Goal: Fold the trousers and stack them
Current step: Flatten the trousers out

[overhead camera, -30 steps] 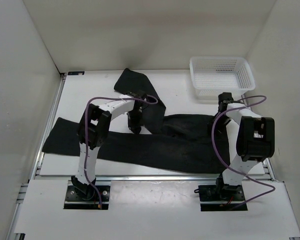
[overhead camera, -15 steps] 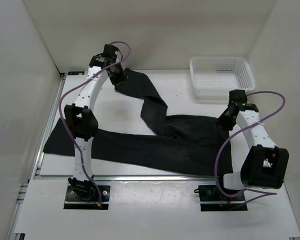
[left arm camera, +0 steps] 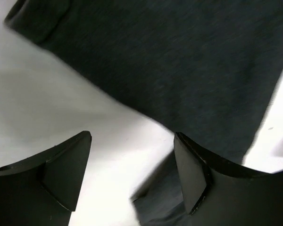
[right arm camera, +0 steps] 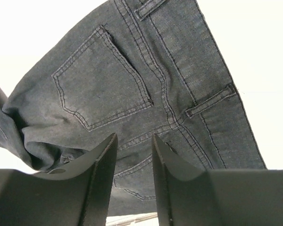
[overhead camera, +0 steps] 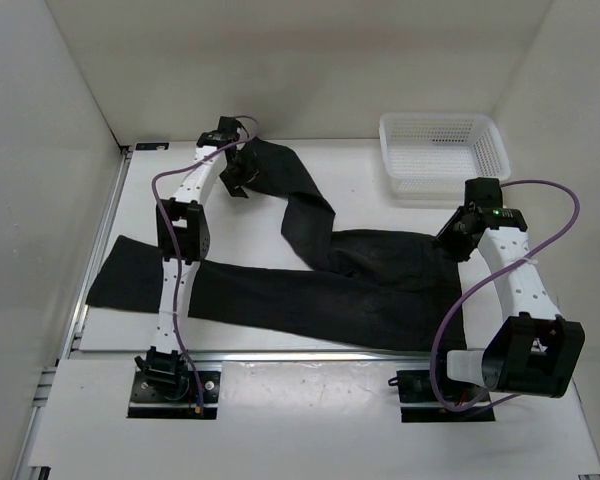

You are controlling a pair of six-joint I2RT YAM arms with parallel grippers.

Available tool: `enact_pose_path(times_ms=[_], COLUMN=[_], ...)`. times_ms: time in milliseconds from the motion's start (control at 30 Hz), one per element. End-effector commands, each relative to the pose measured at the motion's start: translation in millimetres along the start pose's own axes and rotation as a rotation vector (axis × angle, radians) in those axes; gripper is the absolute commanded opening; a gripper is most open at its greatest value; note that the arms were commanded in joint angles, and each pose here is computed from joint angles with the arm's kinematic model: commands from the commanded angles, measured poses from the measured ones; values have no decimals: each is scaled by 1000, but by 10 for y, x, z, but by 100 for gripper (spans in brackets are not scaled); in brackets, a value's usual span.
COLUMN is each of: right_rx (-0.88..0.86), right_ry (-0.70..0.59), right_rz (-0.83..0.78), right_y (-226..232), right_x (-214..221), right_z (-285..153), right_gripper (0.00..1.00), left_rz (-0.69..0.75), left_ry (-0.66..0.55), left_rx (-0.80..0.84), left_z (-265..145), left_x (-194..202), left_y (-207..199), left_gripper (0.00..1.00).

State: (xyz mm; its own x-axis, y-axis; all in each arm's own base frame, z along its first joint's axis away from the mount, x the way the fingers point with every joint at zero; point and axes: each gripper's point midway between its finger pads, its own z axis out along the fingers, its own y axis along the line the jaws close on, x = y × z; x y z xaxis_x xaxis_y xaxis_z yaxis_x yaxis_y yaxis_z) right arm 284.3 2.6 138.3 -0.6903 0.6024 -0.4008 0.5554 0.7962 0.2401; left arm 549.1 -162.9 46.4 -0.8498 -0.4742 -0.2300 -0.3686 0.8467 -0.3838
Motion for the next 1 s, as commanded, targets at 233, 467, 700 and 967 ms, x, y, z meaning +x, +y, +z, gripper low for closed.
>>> enact_pose_path(times_ms=[233,467,700,967], right_rx=[-28,-18,-13,8], right_ry=[-17,-1,6,-18], right_rz=[-28,-28,-28,-37], right_y=[45,14,10,-34], right_x=[-59,-14,-7,-44], right_z=[-159,-143,-121,-137], right_gripper=[41,41,41,41], left_rz=[-111,-136,-150,-115], left_ry=[-133,-130,-304,-564], left_rx=[65,34,191,108], left_z=[98,296,-669,-2257], left_x=[-388,-371,-1071,-1496], left_y=[-217,-119,-294,294], left_gripper=[78,69,10,10])
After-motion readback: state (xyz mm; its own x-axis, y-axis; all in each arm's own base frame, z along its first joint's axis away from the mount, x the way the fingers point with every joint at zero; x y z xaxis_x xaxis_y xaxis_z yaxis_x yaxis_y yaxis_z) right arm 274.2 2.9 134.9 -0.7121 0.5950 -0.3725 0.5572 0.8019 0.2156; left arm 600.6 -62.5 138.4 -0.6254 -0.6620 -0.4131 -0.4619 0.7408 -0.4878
